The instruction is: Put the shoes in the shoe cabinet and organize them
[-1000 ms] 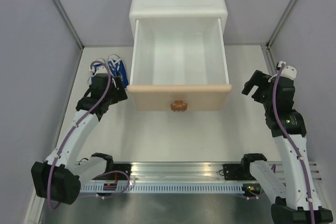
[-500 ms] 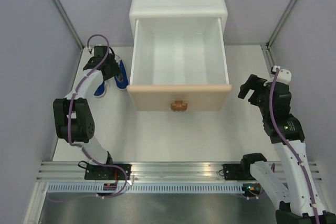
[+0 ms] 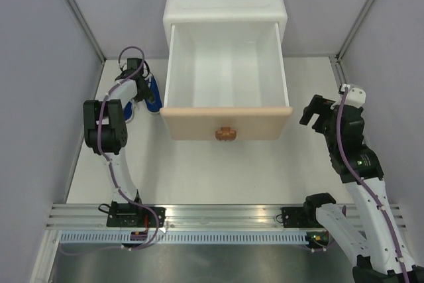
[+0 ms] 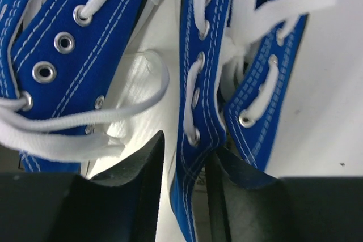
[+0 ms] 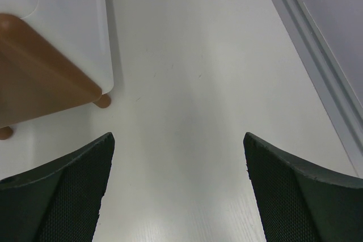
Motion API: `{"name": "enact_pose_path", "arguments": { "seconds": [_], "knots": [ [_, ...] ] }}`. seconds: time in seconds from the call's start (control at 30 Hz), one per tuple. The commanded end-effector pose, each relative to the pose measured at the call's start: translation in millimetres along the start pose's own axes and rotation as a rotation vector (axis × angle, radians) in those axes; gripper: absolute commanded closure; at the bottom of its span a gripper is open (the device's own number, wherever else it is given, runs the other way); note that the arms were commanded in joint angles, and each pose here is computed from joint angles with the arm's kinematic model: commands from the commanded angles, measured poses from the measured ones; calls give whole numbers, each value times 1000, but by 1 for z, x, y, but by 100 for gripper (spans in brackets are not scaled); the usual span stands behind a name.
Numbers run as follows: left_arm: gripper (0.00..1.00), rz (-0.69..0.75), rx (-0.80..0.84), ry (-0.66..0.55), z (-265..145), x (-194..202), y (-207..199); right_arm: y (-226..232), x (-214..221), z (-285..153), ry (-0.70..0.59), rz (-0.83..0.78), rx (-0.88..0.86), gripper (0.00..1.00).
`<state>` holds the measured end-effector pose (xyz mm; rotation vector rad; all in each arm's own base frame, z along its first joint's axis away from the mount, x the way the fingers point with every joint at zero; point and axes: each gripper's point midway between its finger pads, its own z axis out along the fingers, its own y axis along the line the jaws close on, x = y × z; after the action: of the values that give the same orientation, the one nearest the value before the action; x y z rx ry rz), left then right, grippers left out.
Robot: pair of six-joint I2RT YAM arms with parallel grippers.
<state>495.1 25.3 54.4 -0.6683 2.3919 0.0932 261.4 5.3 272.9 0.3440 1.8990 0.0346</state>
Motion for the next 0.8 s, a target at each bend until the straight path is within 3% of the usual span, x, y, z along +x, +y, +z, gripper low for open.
{"name": "enact_pose_path", "arguments": {
  "seconds": [0.0, 0.2, 0.33, 0.37, 0.5, 0.77],
  "knots": [
    [63, -32, -17, -35, 12, -19, 6, -2, -7, 2, -38, -14, 20, 2],
    [72, -19, -19, 6, 28, -18, 7, 0, -4, 6, -39, -24, 26, 2],
    [95, -14, -12, -3, 22, -21, 6, 1, -3, 8, -33, -29, 23, 2],
    [97, -16, -10, -7, 18, -23, 6, 2, -3, 7, -32, -30, 22, 2],
    [98, -34, 14, -35, -3, -32, 4, 4, -5, 6, -32, -27, 11, 2],
    [98, -156, 79, -175, -87, -64, 6, 8, -13, -6, -40, -23, -23, 2]
  ]
}}
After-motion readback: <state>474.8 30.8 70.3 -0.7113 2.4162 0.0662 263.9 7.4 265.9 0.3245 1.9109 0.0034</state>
